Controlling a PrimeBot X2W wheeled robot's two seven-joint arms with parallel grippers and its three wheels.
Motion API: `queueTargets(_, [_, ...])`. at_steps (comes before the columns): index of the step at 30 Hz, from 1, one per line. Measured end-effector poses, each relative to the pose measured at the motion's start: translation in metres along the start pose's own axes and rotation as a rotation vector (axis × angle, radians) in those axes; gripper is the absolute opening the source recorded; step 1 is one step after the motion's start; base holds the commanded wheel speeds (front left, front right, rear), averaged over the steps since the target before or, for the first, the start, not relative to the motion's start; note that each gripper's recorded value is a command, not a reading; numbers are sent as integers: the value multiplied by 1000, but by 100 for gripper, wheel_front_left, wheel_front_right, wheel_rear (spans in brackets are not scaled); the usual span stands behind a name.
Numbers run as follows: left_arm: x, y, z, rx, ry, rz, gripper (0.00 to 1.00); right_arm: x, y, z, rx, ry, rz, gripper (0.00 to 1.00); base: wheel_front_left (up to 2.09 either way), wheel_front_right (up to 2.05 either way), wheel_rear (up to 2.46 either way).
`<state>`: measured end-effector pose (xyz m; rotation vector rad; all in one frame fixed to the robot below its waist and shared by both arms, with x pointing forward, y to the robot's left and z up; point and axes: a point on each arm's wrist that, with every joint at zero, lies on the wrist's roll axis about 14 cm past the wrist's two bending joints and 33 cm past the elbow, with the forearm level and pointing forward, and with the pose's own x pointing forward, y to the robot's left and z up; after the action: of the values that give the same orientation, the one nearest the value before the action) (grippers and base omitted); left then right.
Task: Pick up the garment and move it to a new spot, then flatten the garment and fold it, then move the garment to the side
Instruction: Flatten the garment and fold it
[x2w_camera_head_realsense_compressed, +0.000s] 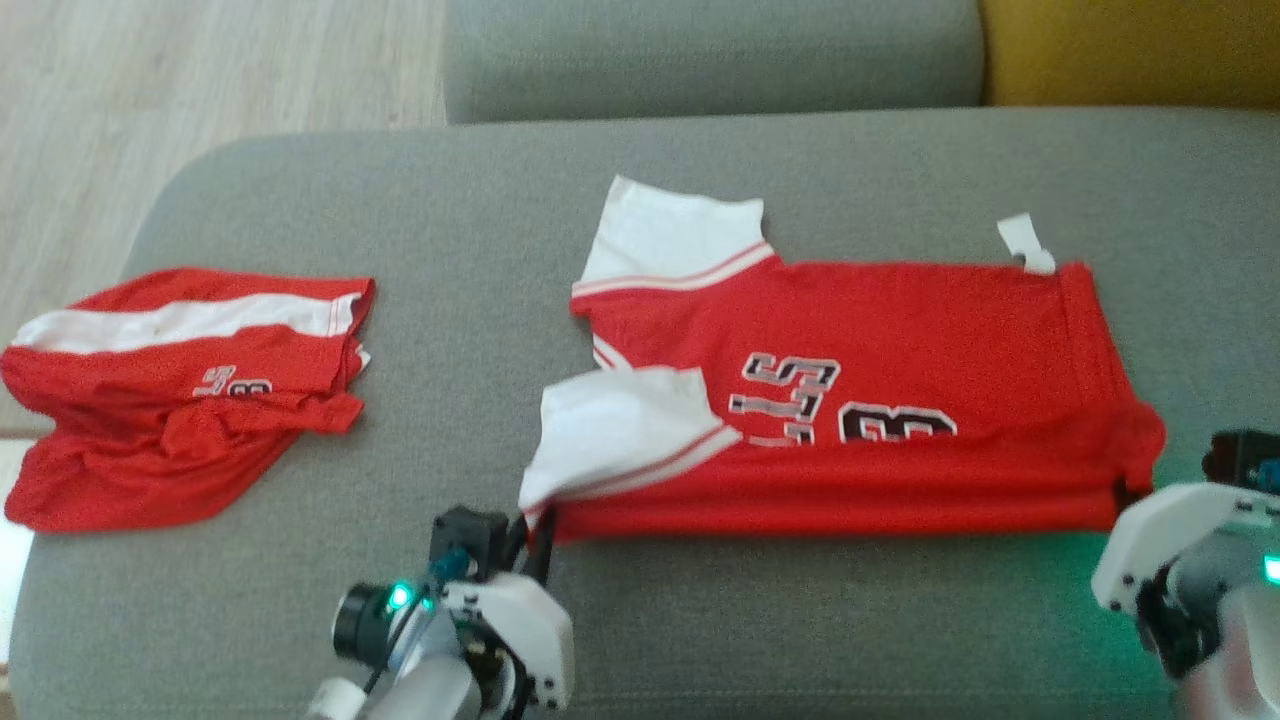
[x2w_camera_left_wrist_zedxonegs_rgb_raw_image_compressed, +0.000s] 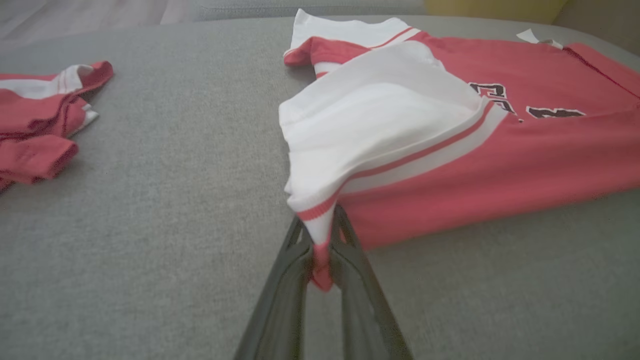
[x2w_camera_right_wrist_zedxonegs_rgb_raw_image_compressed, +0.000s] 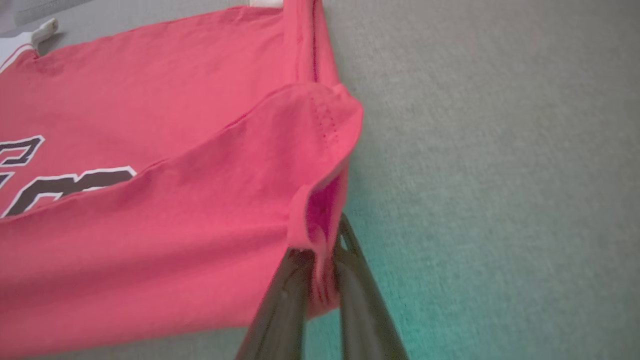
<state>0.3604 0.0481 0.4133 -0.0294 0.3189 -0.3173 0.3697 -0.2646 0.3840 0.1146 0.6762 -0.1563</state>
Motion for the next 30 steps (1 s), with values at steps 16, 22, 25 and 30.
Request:
queueTargets(16, [-22,-24,-18,3,71,-84,100,-43,-30,9,22,-95,-69,100,0,0,0])
queueTargets(22, [-14,-3,14,-25,-50,-9,100,-55,-8,58,6,-333,-19,100,0,0,0])
queueTargets(25, [-9,11,33,-9,-116,27,100,-60,-1,75,-1,-421,1,100,0,0,0])
queueTargets(30, [5,14,62,18,-195,14,100,-59,14,83,-10,-470,40,100,0,0,0])
